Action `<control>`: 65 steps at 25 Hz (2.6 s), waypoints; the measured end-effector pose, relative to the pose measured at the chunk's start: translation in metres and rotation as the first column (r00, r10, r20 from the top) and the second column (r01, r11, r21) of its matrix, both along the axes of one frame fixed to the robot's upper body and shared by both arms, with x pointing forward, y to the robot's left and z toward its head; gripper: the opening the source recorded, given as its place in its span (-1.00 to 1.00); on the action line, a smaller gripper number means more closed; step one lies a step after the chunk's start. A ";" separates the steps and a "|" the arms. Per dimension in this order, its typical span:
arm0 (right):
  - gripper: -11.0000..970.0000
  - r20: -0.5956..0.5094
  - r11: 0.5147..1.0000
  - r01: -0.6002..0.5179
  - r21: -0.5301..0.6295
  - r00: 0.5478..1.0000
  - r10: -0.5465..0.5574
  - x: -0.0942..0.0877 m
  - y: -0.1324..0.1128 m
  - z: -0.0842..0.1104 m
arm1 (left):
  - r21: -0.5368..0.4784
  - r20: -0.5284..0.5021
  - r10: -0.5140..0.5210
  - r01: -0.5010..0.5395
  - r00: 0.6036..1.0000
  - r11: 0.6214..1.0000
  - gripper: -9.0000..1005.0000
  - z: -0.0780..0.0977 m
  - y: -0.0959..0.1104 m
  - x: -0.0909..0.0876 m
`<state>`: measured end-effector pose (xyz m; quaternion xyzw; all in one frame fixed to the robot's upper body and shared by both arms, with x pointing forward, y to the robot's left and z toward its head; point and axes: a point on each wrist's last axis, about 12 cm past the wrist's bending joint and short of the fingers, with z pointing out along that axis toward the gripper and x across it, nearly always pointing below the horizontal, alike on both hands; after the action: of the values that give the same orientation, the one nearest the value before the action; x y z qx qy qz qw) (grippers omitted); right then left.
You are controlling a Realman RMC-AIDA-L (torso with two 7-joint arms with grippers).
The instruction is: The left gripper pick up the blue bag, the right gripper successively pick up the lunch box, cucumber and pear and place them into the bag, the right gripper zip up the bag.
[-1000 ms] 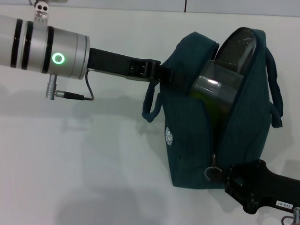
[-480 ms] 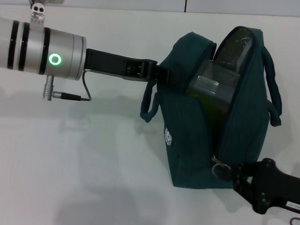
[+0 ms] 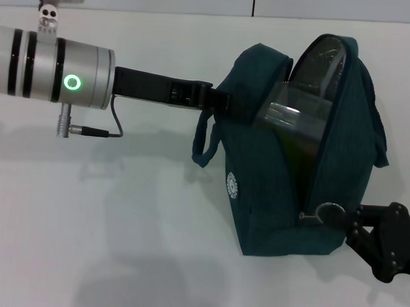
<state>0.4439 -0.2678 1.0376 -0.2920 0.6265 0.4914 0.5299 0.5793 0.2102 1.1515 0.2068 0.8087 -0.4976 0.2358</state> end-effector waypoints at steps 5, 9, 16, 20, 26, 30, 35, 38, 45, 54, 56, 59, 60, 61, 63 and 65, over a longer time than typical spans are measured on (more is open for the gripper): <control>-0.94 0.019 1.000 -0.024 0.007 1.000 0.024 0.007 0.006 0.004 | -0.028 0.035 0.003 -0.002 0.999 1.000 -0.69 -0.002 0.002 -0.002; -0.94 0.025 0.999 -0.035 0.008 0.999 0.034 0.009 0.008 0.005 | -0.084 0.100 0.017 -0.008 0.995 0.996 -0.69 -0.002 0.007 -0.006; -0.94 0.038 0.999 -0.038 0.014 0.999 0.038 0.009 0.008 0.007 | -0.160 0.246 0.028 0.012 0.969 0.987 -0.39 0.000 0.017 -0.015; -0.94 0.077 1.000 -0.022 0.021 0.997 0.020 0.012 0.008 0.010 | -0.182 0.310 0.034 0.024 0.950 0.983 -0.18 0.000 0.022 -0.020; -0.94 0.128 0.999 -0.001 0.051 0.992 -0.006 0.016 0.007 0.016 | -0.184 0.353 0.045 0.023 0.934 0.983 0.08 -0.008 0.033 -0.030; -0.94 0.207 0.996 0.015 0.086 0.978 -0.032 0.025 0.007 0.029 | -0.187 0.404 0.058 0.020 0.913 0.982 0.46 -0.018 0.043 -0.045; -0.94 0.236 0.995 0.017 0.094 0.971 -0.039 0.035 0.010 0.036 | -0.198 0.403 0.064 0.018 0.913 0.980 0.73 -0.029 0.049 -0.054; -0.94 0.248 0.995 0.011 0.095 0.968 -0.034 0.040 0.013 0.039 | -0.207 0.415 0.056 0.034 0.908 0.978 0.76 -0.034 0.053 -0.061; -0.94 0.299 0.992 0.027 0.123 0.952 -0.063 0.065 0.021 0.055 | -0.238 0.430 0.063 0.045 0.901 0.970 0.76 -0.048 0.059 -0.077; -0.94 0.336 0.993 0.056 0.104 0.938 -0.088 0.100 0.038 0.073 | -0.247 0.442 0.075 0.041 0.894 0.968 0.76 -0.075 0.053 -0.090; -0.94 0.343 0.994 0.055 0.097 0.936 -0.085 0.108 0.044 0.077 | -0.246 0.445 0.083 0.033 0.892 0.969 0.76 -0.080 0.051 -0.090; -0.93 0.355 0.995 0.048 0.085 0.932 -0.075 0.117 0.051 0.082 | -0.240 0.449 0.096 0.017 0.888 0.971 0.76 -0.084 0.047 -0.088; -0.93 0.358 0.996 0.046 0.081 0.931 -0.072 0.119 0.053 0.084 | -0.241 0.452 0.099 0.014 0.886 0.970 0.76 -0.084 0.046 -0.087; -0.93 0.361 0.996 0.045 0.077 0.930 -0.070 0.122 0.055 0.085 | -0.244 0.455 0.105 0.011 0.884 0.970 0.76 -0.085 0.045 -0.086; -0.93 0.364 0.997 0.047 0.068 0.929 -0.068 0.126 0.058 0.088 | -0.256 0.460 0.117 0.006 0.880 0.967 0.76 -0.086 0.041 -0.083; -0.93 0.367 0.997 0.049 0.060 0.928 -0.067 0.130 0.062 0.090 | -0.272 0.470 0.144 -0.013 0.871 0.962 0.76 -0.086 0.038 -0.079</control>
<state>0.5742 -0.2059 1.1275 -0.3472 0.5118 0.4273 0.6595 0.5002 0.2479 1.0655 0.2589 0.6591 -0.5212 0.4763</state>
